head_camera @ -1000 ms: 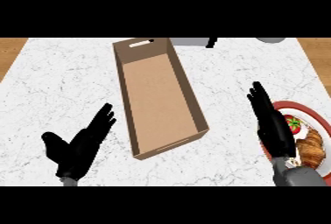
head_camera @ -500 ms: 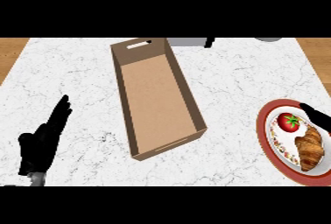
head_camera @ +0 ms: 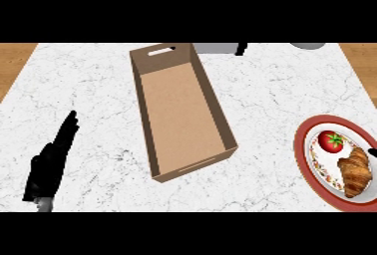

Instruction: Pick the croissant from the plate and place it in the cardboard box

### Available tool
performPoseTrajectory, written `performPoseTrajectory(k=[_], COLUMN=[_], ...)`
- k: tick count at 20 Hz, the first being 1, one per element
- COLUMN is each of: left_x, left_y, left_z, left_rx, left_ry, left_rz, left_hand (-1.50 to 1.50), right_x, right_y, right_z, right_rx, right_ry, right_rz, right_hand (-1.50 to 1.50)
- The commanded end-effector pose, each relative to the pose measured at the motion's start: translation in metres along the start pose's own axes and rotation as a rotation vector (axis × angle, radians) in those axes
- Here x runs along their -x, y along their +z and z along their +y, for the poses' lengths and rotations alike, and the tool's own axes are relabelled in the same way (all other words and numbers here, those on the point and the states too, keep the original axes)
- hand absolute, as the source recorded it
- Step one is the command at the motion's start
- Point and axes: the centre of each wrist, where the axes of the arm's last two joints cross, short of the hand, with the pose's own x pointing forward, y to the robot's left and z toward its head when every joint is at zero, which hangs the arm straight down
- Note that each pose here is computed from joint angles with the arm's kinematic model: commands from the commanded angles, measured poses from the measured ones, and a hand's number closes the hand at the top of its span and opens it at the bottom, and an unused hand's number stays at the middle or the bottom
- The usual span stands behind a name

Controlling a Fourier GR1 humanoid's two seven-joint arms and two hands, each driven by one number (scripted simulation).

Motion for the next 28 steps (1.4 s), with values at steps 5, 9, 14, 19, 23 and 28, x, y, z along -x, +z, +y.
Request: performPoseTrajectory(k=[5,9,14,19,23,28], left_x=[0.002,-0.009,-0.003,0.006,0.013,-0.012], left_y=[-0.005,-0.009,-0.003,-0.008,0.000,-0.006], left_z=[-0.004,0.005,-0.001,-0.016,-0.002,-0.004], left_rx=[-0.003,0.006,0.022,0.005,0.000,-0.010], left_ry=[-0.023,-0.006,0.008,-0.022,-0.025,-0.008], left_rz=[-0.004,-0.014,-0.009,-0.024,0.007,-0.014], left_hand=[0.00,0.00,0.00,0.00,0.00,0.00], right_x=[-0.019,-0.051,-0.085,-0.092,-0.091,-0.075], right_y=[-0.014,-0.011,0.010,-0.003,0.011,0.006], right_z=[-0.047,-0.039,-0.012,0.021,0.019,0.023], right_rx=[-0.387,-0.558,-0.666,-0.640,-0.625,-0.647], right_ry=[0.422,0.532,0.548,0.572,0.606,0.644], right_rz=[0.184,0.273,0.344,0.422,0.432,0.479], right_hand=[-1.50,-1.50,-1.50,-1.50,-1.50,-1.50])
